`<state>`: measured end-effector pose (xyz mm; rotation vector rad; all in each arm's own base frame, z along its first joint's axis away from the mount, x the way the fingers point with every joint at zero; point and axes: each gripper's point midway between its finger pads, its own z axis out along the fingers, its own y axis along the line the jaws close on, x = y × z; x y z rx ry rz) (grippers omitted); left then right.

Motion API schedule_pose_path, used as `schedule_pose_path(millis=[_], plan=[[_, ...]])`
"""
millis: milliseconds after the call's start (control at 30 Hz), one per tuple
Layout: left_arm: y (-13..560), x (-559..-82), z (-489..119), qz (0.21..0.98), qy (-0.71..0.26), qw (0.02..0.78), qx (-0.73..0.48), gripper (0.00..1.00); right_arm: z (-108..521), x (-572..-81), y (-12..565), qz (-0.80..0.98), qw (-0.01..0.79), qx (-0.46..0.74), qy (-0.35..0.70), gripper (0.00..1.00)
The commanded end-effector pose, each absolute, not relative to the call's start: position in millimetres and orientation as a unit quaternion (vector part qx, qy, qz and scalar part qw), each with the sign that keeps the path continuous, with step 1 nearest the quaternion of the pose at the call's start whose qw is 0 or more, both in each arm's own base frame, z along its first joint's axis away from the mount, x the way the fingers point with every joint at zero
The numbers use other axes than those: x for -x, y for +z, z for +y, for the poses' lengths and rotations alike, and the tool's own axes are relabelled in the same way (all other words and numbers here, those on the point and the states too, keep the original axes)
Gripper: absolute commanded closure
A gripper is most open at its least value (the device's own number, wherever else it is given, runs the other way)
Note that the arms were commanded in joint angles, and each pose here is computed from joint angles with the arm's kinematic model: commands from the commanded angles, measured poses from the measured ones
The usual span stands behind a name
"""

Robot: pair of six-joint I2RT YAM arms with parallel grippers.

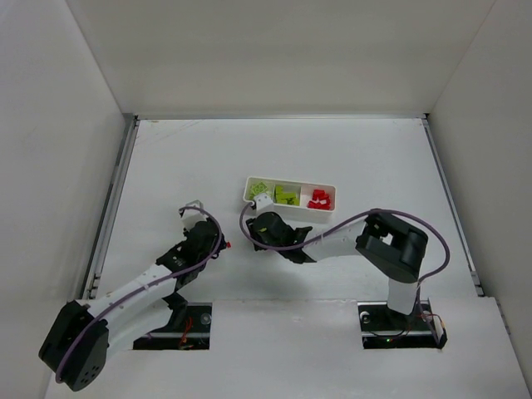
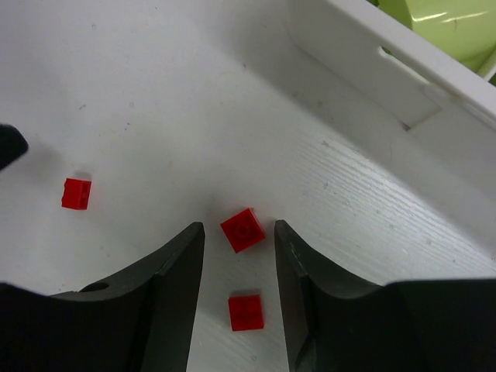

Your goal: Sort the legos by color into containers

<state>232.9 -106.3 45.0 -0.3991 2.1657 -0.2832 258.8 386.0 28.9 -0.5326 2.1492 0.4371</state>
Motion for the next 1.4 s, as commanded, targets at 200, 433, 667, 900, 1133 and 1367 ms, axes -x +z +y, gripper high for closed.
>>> schedule_pose_path(millis=[200, 433, 667, 900, 1133, 1367], plan=[[31, -224, -111, 0.878, -0.115, 0.429, 0.181, 0.65, 398, -264, 33, 0.858, 0.426, 0.217, 0.187, 0.7], [35, -222, -127, 0.88, -0.128, 0.427, 0.162, 0.63, 377, -270, 94, 0.839, 0.473, 0.158, 0.217, 0.76], [32, -225, -133, 0.882, -0.123, 0.429, 0.153, 0.64, 300, -302, 141, 0.825, 0.53, 0.055, 0.189, 0.76], [28, -229, -139, 0.884, -0.118, 0.428, 0.145, 0.67, 209, -338, 131, 0.831, 0.539, -0.051, 0.123, 0.75], [23, -228, -139, 0.89, -0.106, 0.423, 0.137, 0.72, 189, -357, 119, 0.837, 0.532, -0.078, 0.101, 0.58], [20, -225, -138, 0.892, -0.101, 0.42, 0.134, 0.78, 198, -353, 133, 0.828, 0.544, -0.07, 0.111, 0.44]])
